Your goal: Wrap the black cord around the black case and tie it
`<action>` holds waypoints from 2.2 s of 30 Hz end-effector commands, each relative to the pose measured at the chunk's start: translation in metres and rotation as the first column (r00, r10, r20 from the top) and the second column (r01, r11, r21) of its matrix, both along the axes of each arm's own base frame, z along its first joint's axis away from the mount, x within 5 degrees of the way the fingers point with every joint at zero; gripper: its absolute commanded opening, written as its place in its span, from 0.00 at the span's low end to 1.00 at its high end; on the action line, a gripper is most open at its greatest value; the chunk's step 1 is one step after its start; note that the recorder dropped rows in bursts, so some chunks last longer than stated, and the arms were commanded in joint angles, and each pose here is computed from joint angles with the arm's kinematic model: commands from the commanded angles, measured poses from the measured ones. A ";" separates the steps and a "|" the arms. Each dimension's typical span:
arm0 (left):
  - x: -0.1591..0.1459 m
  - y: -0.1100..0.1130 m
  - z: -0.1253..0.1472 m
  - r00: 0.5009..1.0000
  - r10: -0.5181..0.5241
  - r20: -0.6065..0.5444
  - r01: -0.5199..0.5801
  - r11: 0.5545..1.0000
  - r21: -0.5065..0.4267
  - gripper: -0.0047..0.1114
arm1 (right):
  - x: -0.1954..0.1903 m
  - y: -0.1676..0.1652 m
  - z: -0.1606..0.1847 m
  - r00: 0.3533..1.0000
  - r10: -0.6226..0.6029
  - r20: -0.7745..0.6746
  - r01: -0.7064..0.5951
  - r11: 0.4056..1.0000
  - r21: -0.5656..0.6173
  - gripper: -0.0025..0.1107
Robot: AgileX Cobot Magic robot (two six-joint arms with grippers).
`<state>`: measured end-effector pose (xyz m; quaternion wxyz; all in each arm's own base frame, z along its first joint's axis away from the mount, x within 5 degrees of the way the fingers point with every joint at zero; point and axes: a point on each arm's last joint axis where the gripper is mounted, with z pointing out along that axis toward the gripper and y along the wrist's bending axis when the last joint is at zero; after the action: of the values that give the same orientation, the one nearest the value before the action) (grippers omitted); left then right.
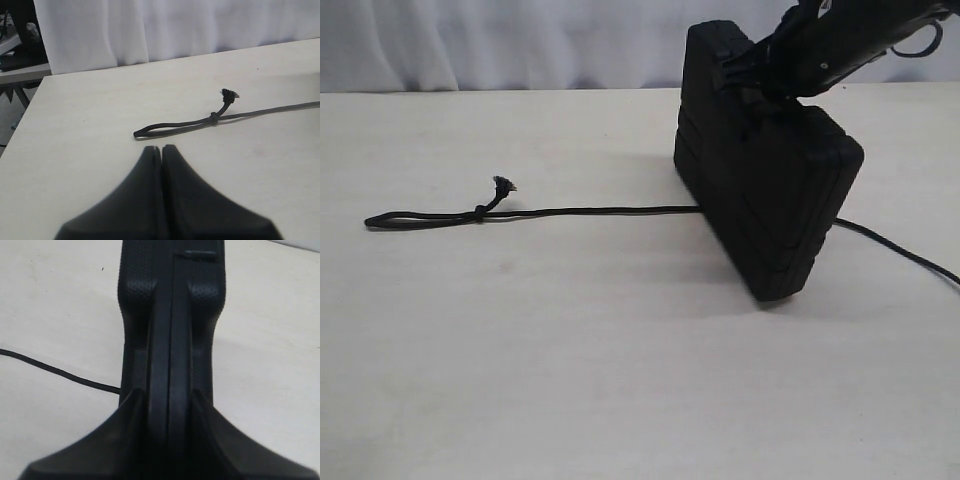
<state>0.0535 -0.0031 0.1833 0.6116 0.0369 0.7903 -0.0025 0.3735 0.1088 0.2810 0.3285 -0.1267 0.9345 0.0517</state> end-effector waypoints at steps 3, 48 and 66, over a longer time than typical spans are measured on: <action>0.000 0.000 0.000 1.000 0.002 0.011 -0.002 1.000 -0.008 0.04 | -0.003 -0.002 0.000 1.000 0.016 -0.024 -0.017 0.999 -0.041 0.19; 0.120 -0.033 0.157 0.943 -0.289 -0.166 0.262 0.951 -0.166 0.14 | -0.009 -0.004 0.010 0.991 0.011 -0.130 -0.020 0.997 -0.069 0.19; 0.264 -0.087 -0.009 0.687 -0.418 -0.594 0.660 0.701 0.269 0.53 | -0.010 -0.004 0.010 0.989 0.010 -0.148 -0.021 0.997 -0.071 0.19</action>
<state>0.3028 -0.0866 0.1937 0.3333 0.4064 0.8492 -0.0514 0.3673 0.1065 0.2909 0.2730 -0.1352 0.9517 0.0388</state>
